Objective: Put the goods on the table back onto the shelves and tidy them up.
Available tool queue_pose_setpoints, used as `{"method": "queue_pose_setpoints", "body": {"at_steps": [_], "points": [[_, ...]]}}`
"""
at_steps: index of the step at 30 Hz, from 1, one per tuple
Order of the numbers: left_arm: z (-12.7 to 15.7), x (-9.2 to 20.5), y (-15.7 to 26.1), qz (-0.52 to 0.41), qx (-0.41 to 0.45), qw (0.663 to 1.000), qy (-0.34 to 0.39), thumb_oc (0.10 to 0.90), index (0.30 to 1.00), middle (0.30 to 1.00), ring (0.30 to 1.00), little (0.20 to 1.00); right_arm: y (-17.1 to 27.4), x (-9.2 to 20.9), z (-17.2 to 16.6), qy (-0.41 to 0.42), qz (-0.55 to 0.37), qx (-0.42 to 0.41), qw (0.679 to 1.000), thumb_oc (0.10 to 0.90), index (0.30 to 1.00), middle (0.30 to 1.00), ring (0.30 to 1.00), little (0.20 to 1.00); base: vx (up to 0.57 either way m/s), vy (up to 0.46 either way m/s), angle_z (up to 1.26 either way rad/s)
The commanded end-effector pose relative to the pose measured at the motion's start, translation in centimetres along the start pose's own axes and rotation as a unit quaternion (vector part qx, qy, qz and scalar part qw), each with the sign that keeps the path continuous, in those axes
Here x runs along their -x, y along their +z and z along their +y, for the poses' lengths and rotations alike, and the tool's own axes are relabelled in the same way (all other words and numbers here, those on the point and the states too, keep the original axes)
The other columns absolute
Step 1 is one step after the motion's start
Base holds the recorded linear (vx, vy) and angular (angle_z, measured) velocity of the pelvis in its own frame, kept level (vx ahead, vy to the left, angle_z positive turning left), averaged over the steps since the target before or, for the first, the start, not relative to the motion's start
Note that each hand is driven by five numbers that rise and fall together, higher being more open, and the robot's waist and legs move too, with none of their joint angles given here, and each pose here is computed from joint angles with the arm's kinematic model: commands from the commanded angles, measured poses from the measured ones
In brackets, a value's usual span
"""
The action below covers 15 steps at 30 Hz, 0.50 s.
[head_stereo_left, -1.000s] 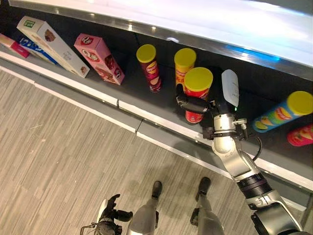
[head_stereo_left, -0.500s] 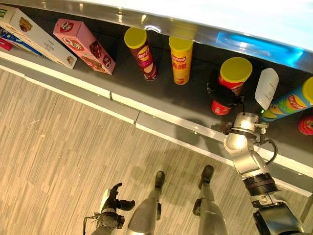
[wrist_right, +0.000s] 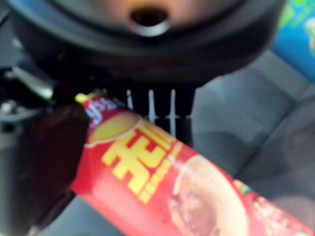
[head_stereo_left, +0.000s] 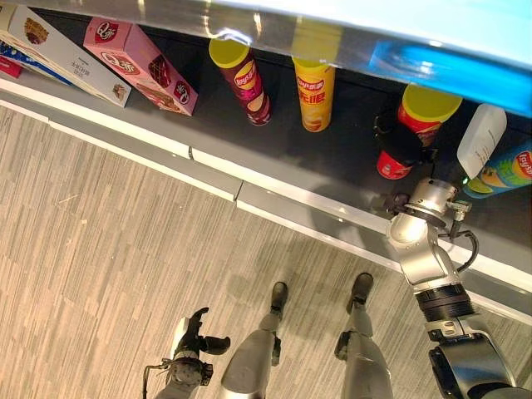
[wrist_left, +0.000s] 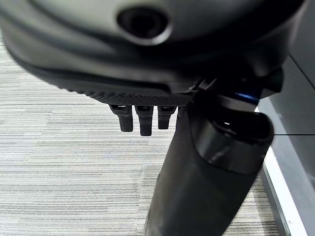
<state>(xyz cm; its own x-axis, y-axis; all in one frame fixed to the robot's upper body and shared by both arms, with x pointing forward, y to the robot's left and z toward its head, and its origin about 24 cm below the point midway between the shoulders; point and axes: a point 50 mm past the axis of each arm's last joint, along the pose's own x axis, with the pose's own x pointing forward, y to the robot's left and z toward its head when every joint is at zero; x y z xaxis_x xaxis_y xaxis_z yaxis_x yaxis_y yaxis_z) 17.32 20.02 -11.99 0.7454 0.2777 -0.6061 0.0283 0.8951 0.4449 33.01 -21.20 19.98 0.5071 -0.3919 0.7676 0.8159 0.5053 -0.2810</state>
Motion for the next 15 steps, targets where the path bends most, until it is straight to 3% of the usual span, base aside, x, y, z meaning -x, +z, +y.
{"method": "queue_pose_setpoints", "body": {"at_steps": [1,15], "points": [[2.2,-0.2,-0.9,-0.001,-0.045,0.998,0.034,0.8,0.9,0.9,0.9,0.9,2.9,-2.9,-1.7,-0.083,-0.061,-0.052,0.993,0.4,0.3,0.3,0.3,0.3,0.0,0.0,0.0],[2.1,-0.3,-0.7,-0.002,-0.049,0.998,0.034,0.8,0.9,0.9,0.9,0.9,3.6,-1.7,0.0,-0.039,-0.05,-0.09,0.994,0.4,0.3,0.3,0.3,0.3,0.0,0.0,0.0]]}}
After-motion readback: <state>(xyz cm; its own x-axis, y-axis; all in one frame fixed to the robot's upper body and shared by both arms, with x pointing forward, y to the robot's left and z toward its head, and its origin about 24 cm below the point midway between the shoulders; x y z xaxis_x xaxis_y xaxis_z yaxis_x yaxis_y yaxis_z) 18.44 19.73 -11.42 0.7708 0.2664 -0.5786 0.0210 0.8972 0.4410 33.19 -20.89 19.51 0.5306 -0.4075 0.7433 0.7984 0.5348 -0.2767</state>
